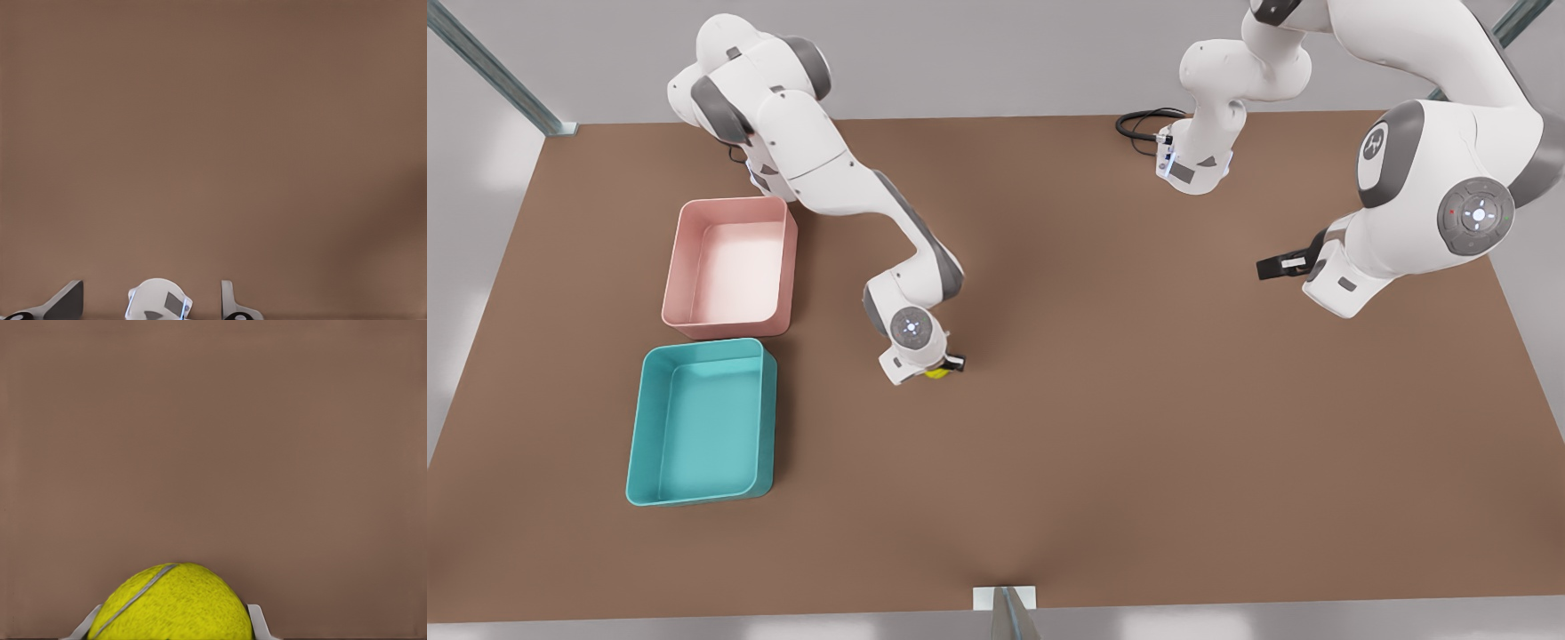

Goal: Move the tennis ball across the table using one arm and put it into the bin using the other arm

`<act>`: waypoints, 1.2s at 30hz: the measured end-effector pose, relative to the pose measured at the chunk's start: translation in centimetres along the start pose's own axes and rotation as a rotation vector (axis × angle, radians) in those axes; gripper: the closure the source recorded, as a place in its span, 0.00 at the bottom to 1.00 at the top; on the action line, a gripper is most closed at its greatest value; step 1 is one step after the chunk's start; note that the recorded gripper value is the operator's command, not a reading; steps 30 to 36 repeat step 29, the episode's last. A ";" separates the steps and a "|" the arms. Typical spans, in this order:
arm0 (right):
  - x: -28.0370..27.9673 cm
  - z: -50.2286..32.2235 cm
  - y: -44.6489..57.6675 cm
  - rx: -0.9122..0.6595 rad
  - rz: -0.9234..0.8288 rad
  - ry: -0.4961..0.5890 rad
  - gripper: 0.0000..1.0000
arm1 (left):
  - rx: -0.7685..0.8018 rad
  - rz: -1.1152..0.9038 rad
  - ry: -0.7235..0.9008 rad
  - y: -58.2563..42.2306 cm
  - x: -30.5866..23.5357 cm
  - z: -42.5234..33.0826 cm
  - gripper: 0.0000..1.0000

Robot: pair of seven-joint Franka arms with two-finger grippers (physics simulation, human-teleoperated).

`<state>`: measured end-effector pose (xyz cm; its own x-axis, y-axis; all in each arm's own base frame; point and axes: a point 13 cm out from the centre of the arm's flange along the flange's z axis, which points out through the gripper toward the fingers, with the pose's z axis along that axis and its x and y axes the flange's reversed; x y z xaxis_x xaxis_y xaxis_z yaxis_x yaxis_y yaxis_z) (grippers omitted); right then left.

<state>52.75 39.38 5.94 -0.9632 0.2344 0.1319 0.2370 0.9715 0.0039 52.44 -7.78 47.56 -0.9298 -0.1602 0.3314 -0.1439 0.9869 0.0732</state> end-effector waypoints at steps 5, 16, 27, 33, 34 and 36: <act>-10.5 -13.3 -7.7 -0.084 0.119 -0.035 0.24 | 0.000 -0.003 0.000 0.0 0.0 0.0 0.00; -23.4 -17.3 -41.3 0.115 0.104 0.019 0.00 | -0.001 -0.007 0.003 0.0 0.0 0.1 0.00; -11.1 -42.7 -31.9 0.085 -0.157 -0.055 0.00 | -0.003 -0.010 0.011 0.0 0.0 0.4 0.00; -7.2 -44.4 -34.4 0.085 -0.140 -0.021 0.00 | -0.003 -0.010 0.011 0.0 0.0 0.4 0.00; -7.2 -44.4 -34.4 0.085 -0.140 -0.021 0.00 | -0.003 -0.010 0.011 0.0 0.0 0.4 0.00; -7.2 -44.4 -34.4 0.085 -0.140 -0.021 0.00 | -0.003 -0.010 0.011 0.0 0.0 0.4 0.00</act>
